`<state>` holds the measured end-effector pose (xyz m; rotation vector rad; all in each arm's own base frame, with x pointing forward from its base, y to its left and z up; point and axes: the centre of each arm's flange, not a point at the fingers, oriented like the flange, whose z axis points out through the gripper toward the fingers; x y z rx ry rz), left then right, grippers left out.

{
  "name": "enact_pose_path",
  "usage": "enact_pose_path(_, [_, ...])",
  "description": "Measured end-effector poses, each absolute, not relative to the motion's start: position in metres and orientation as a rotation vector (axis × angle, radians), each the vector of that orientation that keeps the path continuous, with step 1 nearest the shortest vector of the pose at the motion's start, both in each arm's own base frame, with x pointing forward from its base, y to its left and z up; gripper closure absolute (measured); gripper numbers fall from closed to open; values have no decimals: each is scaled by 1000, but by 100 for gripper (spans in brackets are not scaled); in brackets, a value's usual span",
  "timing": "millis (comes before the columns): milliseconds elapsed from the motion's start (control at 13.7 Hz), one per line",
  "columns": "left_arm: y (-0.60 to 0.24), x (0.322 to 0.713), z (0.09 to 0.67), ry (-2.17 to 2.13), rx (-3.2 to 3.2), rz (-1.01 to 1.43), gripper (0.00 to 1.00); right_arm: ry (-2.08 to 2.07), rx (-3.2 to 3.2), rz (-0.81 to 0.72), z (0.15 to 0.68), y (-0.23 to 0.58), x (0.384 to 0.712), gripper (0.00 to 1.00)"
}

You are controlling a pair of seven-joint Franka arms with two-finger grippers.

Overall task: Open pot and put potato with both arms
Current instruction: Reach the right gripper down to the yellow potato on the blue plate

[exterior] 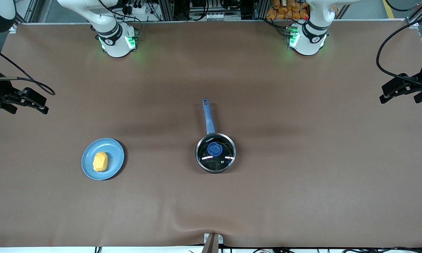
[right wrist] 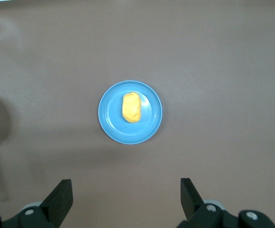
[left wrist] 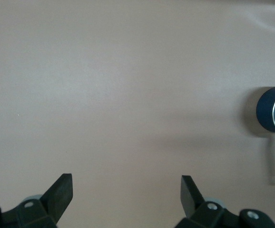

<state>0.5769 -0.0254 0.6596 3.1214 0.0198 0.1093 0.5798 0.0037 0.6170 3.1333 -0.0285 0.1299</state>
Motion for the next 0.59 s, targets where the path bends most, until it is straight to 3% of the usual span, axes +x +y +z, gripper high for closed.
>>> enact_pose_path(366, [-27, 577, 659, 26, 3121, 109, 0, -25, 3134, 113, 612, 4, 580, 0])
enact_pose_path(585, [-28, 577, 659, 82, 3119, 105, 0, -7, 3137, 35, 583, 8, 591, 0])
